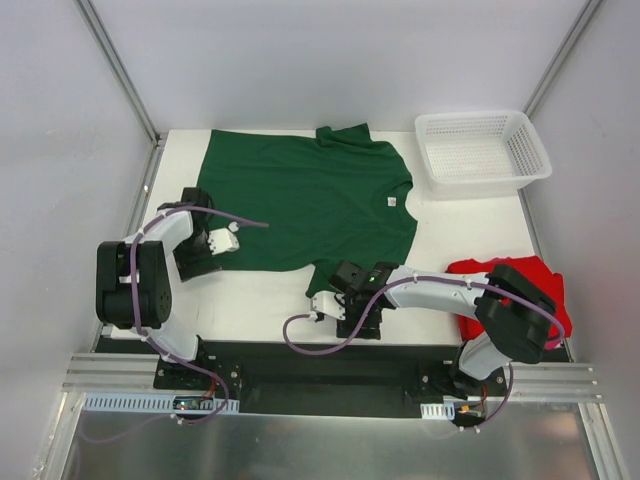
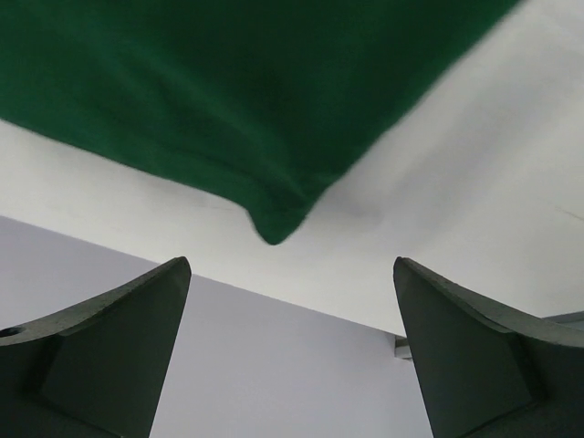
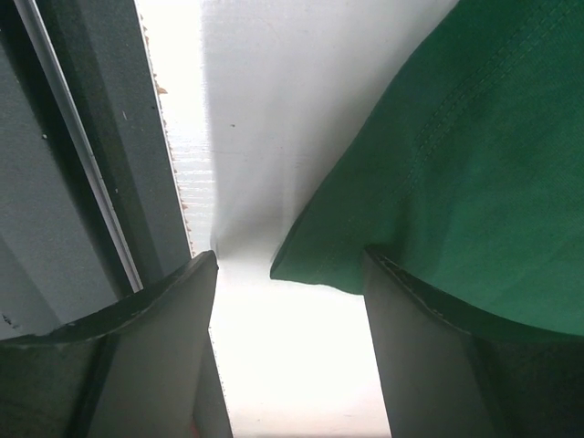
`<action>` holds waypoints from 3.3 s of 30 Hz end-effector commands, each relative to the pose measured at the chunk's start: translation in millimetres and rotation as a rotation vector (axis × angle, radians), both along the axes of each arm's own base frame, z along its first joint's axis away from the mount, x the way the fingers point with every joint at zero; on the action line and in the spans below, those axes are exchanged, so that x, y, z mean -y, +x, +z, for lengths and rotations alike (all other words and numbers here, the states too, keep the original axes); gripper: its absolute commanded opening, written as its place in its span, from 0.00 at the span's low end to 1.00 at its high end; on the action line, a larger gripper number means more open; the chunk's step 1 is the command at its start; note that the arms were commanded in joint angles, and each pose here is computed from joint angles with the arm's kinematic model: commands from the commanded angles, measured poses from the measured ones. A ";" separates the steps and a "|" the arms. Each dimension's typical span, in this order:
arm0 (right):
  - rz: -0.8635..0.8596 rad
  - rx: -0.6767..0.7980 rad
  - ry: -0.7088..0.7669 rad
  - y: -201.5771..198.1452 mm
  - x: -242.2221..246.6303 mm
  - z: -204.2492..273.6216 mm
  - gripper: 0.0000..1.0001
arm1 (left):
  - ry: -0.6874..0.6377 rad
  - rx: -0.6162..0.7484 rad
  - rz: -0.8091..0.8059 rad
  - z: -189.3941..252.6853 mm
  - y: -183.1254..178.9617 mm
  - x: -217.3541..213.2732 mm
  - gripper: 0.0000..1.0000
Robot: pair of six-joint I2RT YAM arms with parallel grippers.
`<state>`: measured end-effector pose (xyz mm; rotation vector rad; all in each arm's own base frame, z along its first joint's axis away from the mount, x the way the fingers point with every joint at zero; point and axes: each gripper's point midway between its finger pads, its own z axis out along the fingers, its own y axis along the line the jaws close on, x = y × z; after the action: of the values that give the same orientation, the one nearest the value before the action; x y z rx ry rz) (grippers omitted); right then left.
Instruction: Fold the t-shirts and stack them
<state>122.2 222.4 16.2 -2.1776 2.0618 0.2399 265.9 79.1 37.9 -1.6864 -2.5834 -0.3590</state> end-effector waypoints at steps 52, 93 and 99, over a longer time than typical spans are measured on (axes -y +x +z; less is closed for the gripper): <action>-0.003 -0.052 -0.002 -11.0 0.4 15.3 0.63 | -0.072 -0.083 0.027 -25.8 14.4 10.8 0.73; 0.003 -0.059 0.003 -13.2 3.3 14.9 0.63 | -0.026 -0.055 0.133 -26.5 21.7 -10.6 0.48; -0.003 -0.060 0.005 -12.8 3.3 15.6 0.63 | -0.026 -0.053 0.133 -26.8 23.1 -11.2 0.39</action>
<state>114.0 218.5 22.5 -2.1992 2.1008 0.2693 278.4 84.8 13.1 -1.4986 -2.6347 -0.2482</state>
